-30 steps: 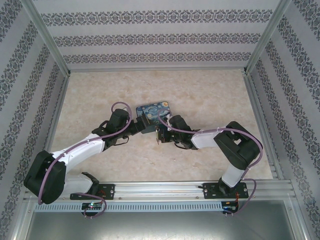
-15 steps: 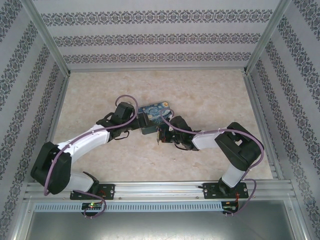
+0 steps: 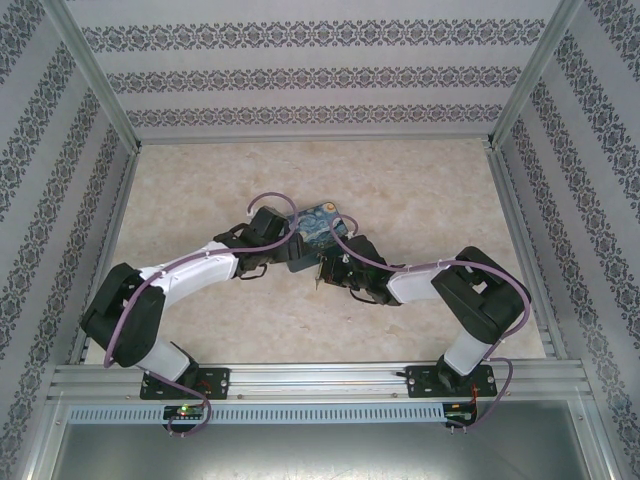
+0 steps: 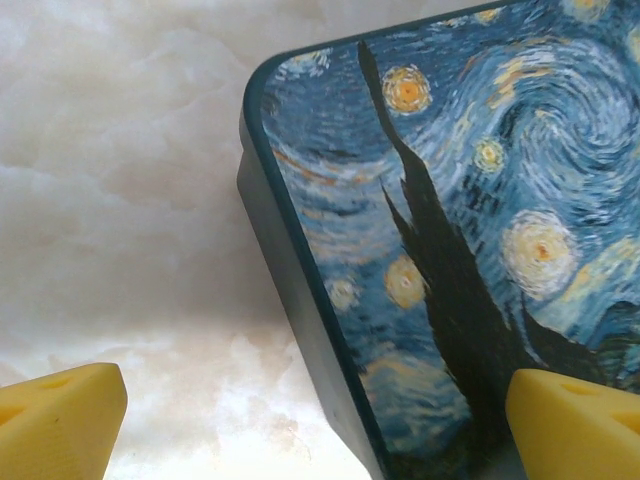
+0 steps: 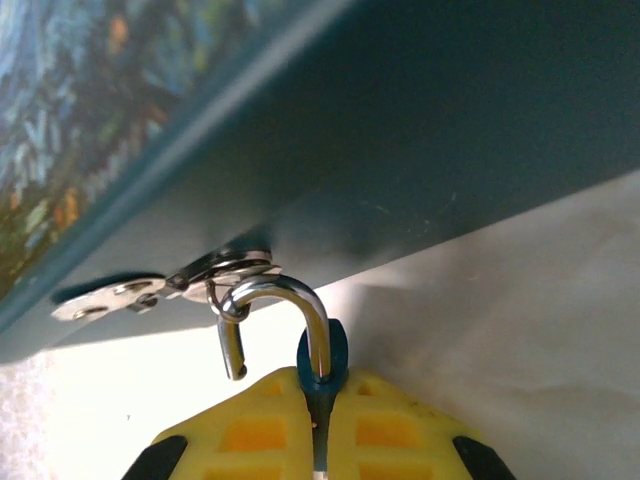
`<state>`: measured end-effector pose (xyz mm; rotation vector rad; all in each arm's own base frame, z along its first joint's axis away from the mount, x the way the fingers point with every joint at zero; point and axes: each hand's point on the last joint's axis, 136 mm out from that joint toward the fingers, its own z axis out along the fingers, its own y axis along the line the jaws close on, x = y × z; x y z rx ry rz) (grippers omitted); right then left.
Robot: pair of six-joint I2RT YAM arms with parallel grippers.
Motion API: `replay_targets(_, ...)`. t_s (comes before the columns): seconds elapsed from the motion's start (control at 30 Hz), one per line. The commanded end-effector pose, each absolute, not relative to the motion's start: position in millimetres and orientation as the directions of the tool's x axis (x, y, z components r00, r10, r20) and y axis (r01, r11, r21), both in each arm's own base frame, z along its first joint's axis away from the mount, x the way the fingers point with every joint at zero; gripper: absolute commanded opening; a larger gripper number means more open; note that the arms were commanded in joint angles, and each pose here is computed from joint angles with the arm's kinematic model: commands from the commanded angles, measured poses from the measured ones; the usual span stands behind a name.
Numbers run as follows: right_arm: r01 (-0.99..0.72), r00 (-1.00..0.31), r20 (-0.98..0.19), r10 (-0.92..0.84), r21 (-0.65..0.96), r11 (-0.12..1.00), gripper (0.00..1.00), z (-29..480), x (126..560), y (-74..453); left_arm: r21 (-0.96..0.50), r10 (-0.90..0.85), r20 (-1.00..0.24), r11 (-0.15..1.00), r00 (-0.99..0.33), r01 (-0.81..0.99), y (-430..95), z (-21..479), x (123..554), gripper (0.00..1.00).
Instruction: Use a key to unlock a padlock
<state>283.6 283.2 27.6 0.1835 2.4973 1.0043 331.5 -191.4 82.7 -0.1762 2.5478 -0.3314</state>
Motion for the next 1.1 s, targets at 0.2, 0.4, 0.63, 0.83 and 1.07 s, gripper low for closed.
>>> replay_targets(0.2, 0.089, -0.87, -0.273, 0.41, 0.733, 0.675, 0.0, 27.0, 283.5, 279.6, -0.193, -0.137, -0.493, 0.98, -0.859, -0.046, -187.6, 59.2, 313.9, 0.97)
replay_targets(0.4, 0.094, -0.863, -0.276, 0.424, 0.735, 0.671, 0.0, 29.6, 286.0, 278.5, -0.181, -0.132, -0.479, 0.982, -0.868, -0.05, -186.5, 50.2, 307.2, 0.97)
replay_targets(0.63, 0.077, -0.86, -0.292, 0.418, 0.736, 0.673, 0.0, 36.0, 296.3, 269.4, -0.157, -0.118, -0.452, 0.986, -0.884, -0.052, -183.2, 41.1, 302.2, 0.94)
replay_targets(0.83, 0.05, -0.864, -0.305, 0.401, 0.741, 0.67, 0.0, 50.6, 315.1, 257.0, -0.147, -0.104, -0.423, 0.988, -0.9, -0.045, -184.4, 31.1, 298.9, 0.9)
replay_targets(1.07, 0.025, -0.893, -0.268, 0.362, 0.773, 0.634, 0.0, 62.9, 345.4, 251.1, -0.145, -0.088, -0.381, 0.989, -0.92, -0.034, -188.2, 18.3, 294.5, 0.86)
